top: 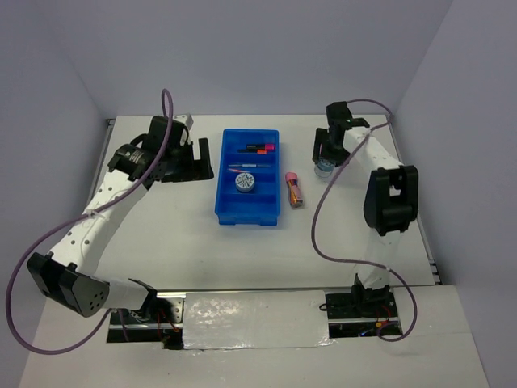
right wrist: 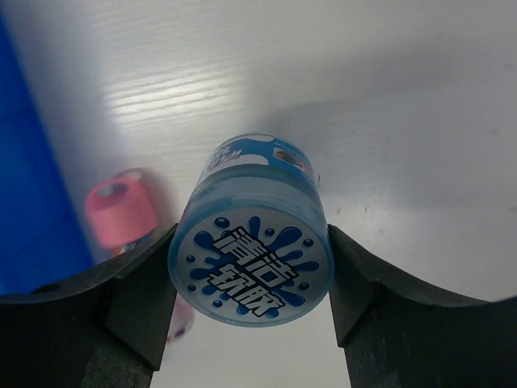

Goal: Sort the stationery into containers
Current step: Pick up the storage box at the center of the board, then place the storage box in the storage box.

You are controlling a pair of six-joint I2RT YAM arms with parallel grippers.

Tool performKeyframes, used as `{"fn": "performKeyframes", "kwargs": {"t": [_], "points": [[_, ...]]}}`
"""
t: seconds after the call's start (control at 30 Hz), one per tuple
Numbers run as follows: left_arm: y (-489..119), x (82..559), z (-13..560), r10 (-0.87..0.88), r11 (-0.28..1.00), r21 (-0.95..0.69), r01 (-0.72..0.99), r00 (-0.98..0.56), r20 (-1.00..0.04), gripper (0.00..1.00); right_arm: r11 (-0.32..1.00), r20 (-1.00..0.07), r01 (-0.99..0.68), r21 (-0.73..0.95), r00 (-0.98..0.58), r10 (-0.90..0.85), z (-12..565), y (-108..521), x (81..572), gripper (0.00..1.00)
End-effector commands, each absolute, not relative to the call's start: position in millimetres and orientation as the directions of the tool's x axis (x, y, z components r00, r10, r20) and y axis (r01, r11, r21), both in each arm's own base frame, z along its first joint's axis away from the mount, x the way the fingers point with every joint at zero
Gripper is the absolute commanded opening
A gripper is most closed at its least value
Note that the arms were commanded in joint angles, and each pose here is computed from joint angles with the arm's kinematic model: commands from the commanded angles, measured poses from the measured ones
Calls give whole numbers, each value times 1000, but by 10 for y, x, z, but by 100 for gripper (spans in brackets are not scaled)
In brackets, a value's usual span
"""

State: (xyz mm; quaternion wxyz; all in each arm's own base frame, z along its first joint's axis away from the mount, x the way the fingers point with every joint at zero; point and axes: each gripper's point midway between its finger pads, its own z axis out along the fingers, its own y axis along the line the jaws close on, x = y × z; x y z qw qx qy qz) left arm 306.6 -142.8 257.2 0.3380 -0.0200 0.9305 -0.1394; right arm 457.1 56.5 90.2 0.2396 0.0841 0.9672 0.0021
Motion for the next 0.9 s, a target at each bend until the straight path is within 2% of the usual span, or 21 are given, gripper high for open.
{"fn": "performKeyframes", "kwargs": {"t": [0.0, 0.07, 0.13, 0.17, 0.27, 0.57, 0.87], "points": [[-1186, 3052, 2641, -200, 969, -244, -46, -724, -660, 99, 983, -763, 71, 168, -622, 175, 2416, 846, 4579, 0], [-1067, 3052, 2574, -249, 965, -233, -122, -713, -656, 99, 969, -794, -80, 234, -591, 143, 2662, 1280, 4356, 0], [-1000, 3078, 2534, -284, 956, -244, -160, -708, -647, 99, 938, -770, -194, 287, -630, 105, 2585, 1671, 4127, 0], [-1018, 3085, 2529, -301, 949, -270, -160, -710, -636, 99, 895, -761, -294, 336, -645, 74, 2554, 1960, 3956, 0], [-1073, 3114, 2596, -298, 945, -302, -124, -703, -646, 99, 773, -722, -421, 474, -689, 68, 2559, 2359, 3667, 0], [-1143, 3093, 2708, -256, 945, -326, -32, -693, -674, 99, 727, -667, -465, 505, -745, -13, 2135, 2719, 3549, 0], [-1164, 3030, 2598, -234, 943, -334, 0, -712, -662, 99, 786, -642, -421, 453, -766, -40, 1787, 2706, 3802, 0]]}}
